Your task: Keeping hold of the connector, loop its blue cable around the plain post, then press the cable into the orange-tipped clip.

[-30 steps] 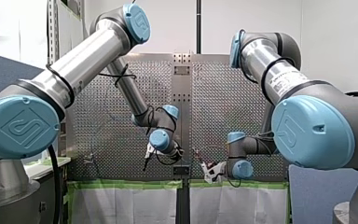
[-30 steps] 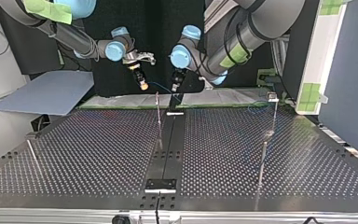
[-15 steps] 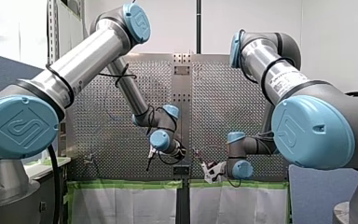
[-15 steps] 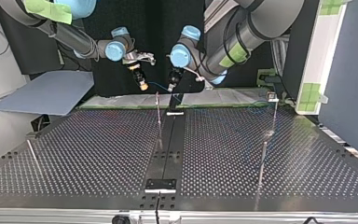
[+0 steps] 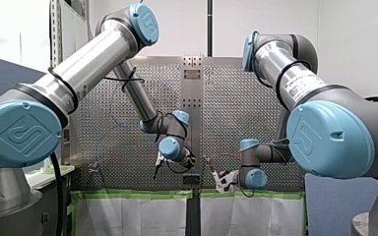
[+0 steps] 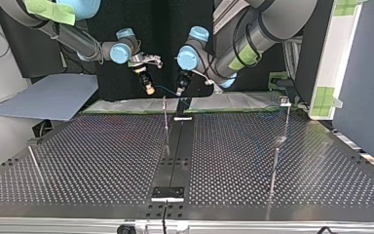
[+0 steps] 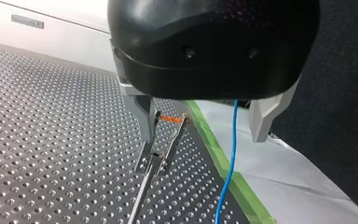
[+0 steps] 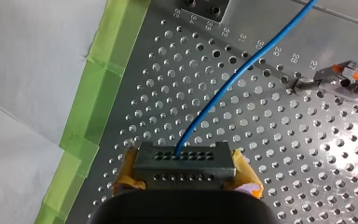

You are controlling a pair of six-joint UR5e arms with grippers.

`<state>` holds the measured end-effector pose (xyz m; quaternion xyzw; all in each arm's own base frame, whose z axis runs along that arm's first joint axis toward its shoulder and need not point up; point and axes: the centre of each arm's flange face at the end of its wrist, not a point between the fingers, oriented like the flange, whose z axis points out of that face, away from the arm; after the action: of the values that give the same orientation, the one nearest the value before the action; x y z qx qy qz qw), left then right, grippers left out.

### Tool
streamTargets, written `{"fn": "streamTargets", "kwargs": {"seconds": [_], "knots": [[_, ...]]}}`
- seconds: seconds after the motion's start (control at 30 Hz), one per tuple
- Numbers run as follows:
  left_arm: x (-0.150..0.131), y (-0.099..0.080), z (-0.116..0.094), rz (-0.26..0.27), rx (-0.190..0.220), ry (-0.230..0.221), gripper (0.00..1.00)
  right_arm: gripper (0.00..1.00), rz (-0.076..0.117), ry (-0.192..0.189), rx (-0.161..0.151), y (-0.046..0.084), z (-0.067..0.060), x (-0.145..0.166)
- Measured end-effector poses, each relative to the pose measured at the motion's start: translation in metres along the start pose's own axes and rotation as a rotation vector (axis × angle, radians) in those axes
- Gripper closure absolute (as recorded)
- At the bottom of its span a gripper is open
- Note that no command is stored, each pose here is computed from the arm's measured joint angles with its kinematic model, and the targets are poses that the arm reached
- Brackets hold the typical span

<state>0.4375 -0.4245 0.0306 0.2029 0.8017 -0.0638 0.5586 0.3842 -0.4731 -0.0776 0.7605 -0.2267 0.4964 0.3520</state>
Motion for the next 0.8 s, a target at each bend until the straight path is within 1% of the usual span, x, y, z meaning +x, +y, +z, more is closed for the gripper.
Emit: {"fn": "streamTargets", "kwargs": {"seconds": [0.43, 0.5, 0.6, 0.73, 0.8], "knots": [[0.0, 0.0, 0.0, 0.008, -0.003, -0.001, 0.0, 1.0, 0.001, -0.002, -0.006, 0.003, 0.0, -0.001], [0.0, 0.0, 0.0, 0.012, -0.003, -0.001, 0.0, 1.0, 0.003, -0.008, -0.015, 0.004, 0.0, -0.002], [0.0, 0.001, 0.0, 0.008, -0.01, 0.007, 0.0, 1.0, 0.006, -0.022, -0.038, 0.008, -0.001, -0.004], [0.0, 0.003, -0.001, -0.017, -0.026, 0.027, 0.0, 1.0, 0.007, -0.042, -0.068, 0.012, -0.002, -0.006], [0.0, 0.003, -0.002, -0.033, -0.029, 0.035, 0.0, 1.0, 0.004, -0.054, -0.084, 0.014, -0.002, -0.007]]}}
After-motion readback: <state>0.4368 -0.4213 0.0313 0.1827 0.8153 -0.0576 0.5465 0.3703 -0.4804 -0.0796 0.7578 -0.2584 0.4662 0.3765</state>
